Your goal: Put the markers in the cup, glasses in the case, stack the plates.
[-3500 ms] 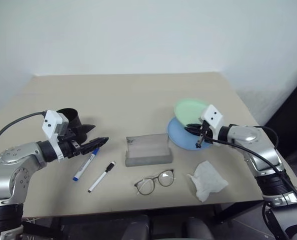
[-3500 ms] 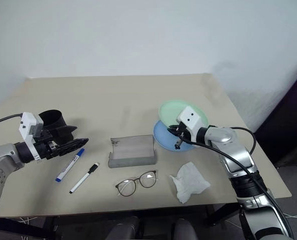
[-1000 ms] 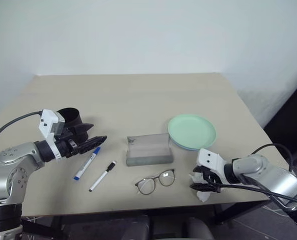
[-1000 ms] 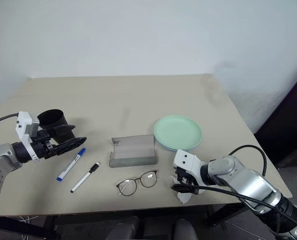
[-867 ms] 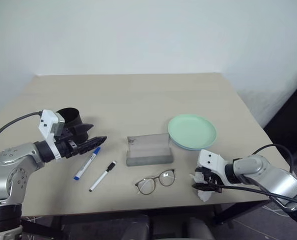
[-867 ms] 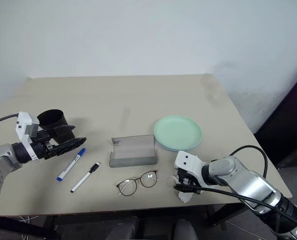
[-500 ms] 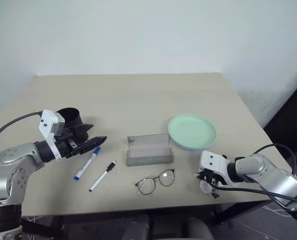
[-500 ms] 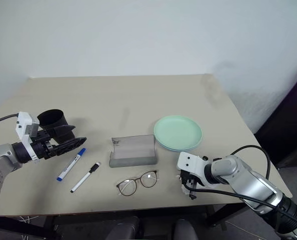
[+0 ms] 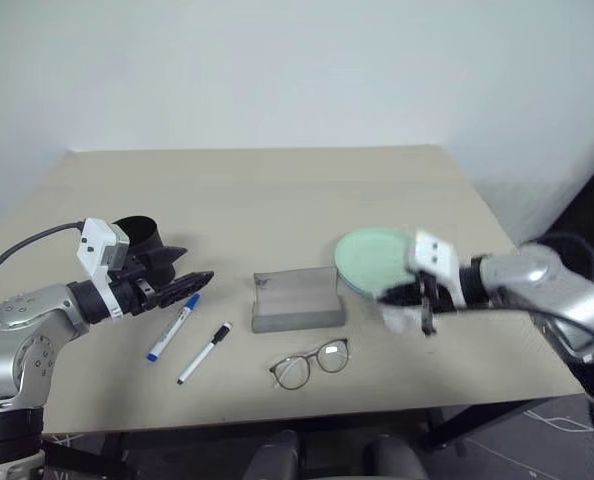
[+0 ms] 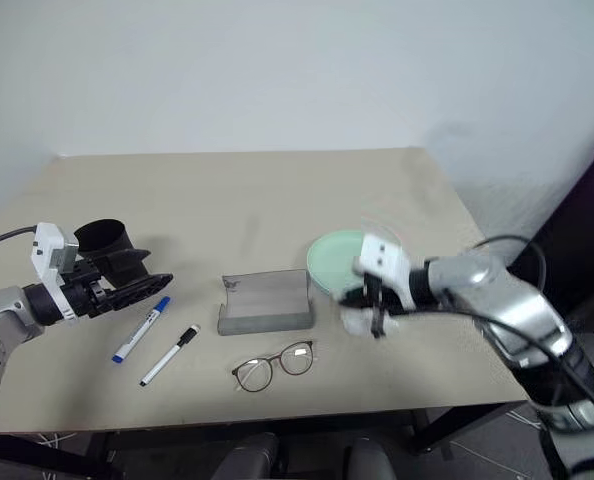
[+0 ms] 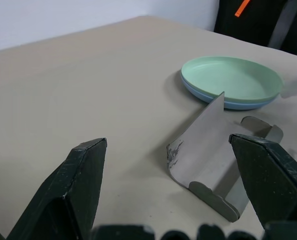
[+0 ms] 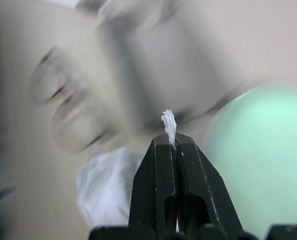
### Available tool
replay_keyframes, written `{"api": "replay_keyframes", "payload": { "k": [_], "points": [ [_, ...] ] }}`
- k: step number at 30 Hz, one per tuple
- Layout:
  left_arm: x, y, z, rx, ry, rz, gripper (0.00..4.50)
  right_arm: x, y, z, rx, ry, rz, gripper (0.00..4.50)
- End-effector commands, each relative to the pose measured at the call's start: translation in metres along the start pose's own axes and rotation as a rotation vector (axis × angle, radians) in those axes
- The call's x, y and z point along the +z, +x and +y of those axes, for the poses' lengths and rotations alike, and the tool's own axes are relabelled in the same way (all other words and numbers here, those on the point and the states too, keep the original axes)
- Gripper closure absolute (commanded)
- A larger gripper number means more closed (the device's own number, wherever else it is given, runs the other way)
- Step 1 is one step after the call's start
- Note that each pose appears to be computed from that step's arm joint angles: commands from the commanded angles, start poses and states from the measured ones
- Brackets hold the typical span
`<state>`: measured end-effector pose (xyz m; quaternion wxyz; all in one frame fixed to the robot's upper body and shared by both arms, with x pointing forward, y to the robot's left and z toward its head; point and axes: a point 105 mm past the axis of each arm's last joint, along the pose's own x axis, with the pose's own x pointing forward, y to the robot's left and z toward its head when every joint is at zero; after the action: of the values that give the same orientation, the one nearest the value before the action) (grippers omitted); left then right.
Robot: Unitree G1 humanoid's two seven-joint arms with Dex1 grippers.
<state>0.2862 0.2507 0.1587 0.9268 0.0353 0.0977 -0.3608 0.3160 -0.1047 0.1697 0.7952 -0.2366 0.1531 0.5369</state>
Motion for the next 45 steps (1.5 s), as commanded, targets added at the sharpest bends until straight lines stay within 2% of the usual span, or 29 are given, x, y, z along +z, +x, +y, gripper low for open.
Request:
{"api": "replay_keyframes", "payload": {
  "k": [1,3,6,10,15,19,24,28,35,39,45],
  "points": [
    [0.013,0.000,-0.001,0.000,0.052,-0.030,0.32,0.002,-0.003,-0.041,-0.167,-0.004,-0.017,4.49],
    [0.013,0.000,0.000,0.001,0.053,-0.031,0.32,-0.007,0.003,-0.067,-0.278,-0.014,0.004,4.49],
    [0.013,0.000,-0.001,0.003,0.055,-0.032,0.32,-0.018,0.012,-0.086,-0.348,-0.033,0.026,4.49],
    [0.013,-0.002,-0.001,0.008,0.056,-0.032,0.32,-0.028,0.027,-0.094,-0.376,-0.037,0.030,4.49],
    [0.013,-0.003,-0.002,0.010,0.056,-0.030,0.32,-0.026,0.042,-0.091,-0.356,-0.015,0.003,4.49],
    [0.013,-0.001,-0.004,-0.001,0.061,-0.024,0.32,-0.014,0.044,-0.093,-0.363,0.036,-0.050,3.29],
    [0.018,0.011,-0.013,-0.069,0.085,-0.018,0.32,0.009,0.022,-0.098,-0.352,0.098,-0.160,1.59],
    [0.026,0.028,-0.029,-0.200,0.065,-0.010,0.32,0.021,-0.007,-0.080,-0.207,0.121,-0.257,1.59],
    [0.019,0.057,-0.067,-0.481,0.061,0.104,0.32,0.015,-0.045,-0.033,0.024,0.085,-0.253,1.59],
    [0.008,0.065,-0.085,-0.615,0.083,0.188,0.32,0.013,-0.057,-0.019,0.086,0.094,-0.238,1.59],
    [-0.006,0.074,-0.099,-0.709,0.115,0.260,0.32,0.006,-0.059,-0.016,0.049,0.101,-0.208,1.59]
  ]
}}
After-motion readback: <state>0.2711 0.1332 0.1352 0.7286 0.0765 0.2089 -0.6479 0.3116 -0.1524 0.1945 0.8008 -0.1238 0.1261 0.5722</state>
